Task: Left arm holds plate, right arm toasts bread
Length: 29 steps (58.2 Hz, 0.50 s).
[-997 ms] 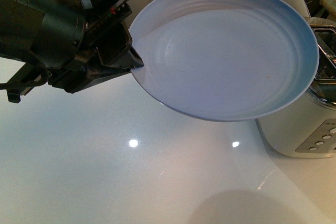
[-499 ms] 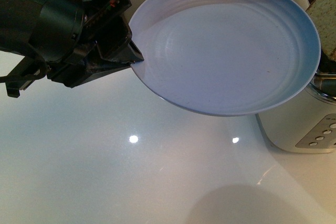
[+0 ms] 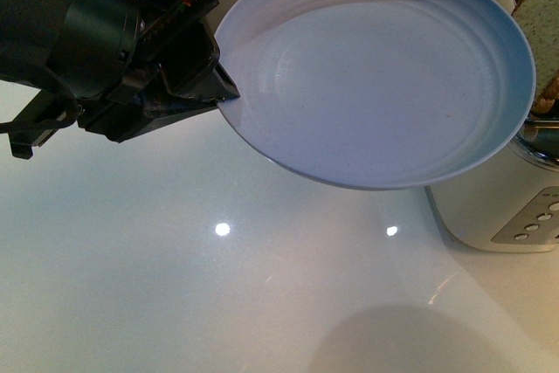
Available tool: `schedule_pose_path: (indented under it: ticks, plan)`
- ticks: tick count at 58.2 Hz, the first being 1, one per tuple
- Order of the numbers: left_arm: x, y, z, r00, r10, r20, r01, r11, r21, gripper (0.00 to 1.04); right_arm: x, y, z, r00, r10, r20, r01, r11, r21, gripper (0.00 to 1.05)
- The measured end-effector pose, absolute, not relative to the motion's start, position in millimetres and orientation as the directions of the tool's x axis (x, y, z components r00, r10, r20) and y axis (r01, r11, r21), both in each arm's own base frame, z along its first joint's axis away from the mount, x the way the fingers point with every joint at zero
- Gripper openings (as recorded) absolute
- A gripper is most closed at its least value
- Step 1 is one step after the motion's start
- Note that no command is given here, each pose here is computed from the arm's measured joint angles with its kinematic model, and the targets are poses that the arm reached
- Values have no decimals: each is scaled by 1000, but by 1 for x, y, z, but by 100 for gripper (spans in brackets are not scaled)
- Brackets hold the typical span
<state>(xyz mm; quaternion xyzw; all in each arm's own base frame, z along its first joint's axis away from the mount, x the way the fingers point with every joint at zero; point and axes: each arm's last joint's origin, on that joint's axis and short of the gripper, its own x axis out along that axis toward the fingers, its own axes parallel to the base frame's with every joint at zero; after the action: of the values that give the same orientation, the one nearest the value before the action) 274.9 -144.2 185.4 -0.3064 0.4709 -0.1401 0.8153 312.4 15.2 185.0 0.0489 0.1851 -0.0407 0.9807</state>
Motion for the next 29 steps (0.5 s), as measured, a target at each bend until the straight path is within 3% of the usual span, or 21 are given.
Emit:
schedule_pose_path:
  ticks: [19,29]
  plan:
    - [275,-144,185,517,-517,-682,-60,773,-632,3,306,23,160,905,-58,-422,95,993,67,3]
    - [275,-144,185,517,-517,-682,-60,773,-632,3,301,26,154,899,-48,-434,87,994,70,28]
